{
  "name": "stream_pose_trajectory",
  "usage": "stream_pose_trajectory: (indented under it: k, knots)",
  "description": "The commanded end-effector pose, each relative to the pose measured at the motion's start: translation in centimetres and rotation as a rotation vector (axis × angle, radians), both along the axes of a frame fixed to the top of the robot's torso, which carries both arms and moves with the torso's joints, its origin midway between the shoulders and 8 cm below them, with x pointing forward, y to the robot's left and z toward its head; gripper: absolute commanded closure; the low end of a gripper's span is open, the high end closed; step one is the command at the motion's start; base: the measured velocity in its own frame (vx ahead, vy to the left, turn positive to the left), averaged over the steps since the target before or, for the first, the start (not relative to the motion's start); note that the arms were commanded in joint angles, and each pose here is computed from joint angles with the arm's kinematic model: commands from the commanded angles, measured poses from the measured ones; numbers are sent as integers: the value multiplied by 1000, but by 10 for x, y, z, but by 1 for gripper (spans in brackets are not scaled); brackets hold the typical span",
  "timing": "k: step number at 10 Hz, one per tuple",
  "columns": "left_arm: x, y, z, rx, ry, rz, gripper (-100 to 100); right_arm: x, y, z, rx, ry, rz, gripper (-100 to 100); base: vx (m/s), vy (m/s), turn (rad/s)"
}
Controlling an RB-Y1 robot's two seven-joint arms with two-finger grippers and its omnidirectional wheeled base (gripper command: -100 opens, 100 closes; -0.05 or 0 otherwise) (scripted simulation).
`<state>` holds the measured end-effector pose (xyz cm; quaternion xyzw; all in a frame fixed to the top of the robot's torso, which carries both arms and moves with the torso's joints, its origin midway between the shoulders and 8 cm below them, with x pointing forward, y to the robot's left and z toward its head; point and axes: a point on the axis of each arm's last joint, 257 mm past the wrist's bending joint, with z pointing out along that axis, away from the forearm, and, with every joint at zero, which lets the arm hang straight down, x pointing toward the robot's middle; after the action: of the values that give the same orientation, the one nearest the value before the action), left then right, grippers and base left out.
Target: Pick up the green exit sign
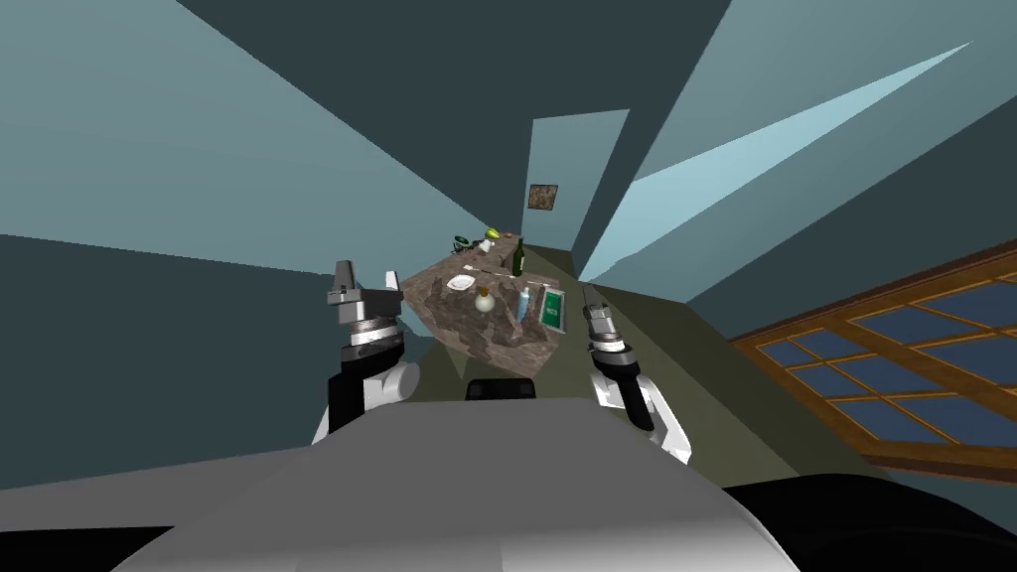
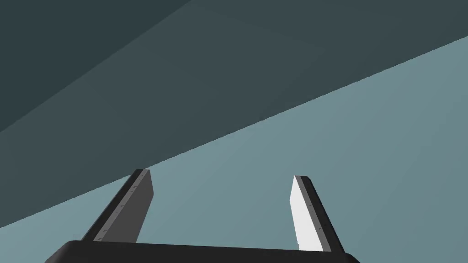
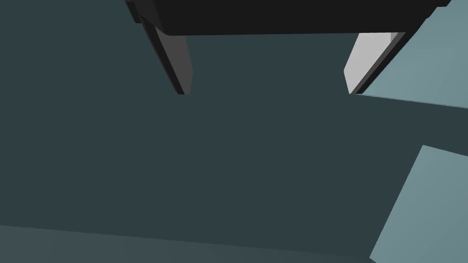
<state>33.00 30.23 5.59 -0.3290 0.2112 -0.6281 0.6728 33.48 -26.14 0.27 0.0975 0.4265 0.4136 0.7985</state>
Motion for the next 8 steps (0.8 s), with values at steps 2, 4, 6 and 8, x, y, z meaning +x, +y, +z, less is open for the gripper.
stream_pose_trajectory:
  k: [2,4,6,8]
  knots:
    - [0,0,0,0,0,0,0,3,0,-16,-115,24,-47,-100,-84,-133,219]
    - [0,0,0,0,0,0,0,6,0,-28,-193,39,-75,-100,-75,-96,153]
    - [0,0,0,0,0,0,0,9,0,-40,-275,54,-103,-100,-72,-93,170]
    - [0,0,0,0,0,0,0,12,-2,-53,-360,68,-130,-100,-83,-98,182]
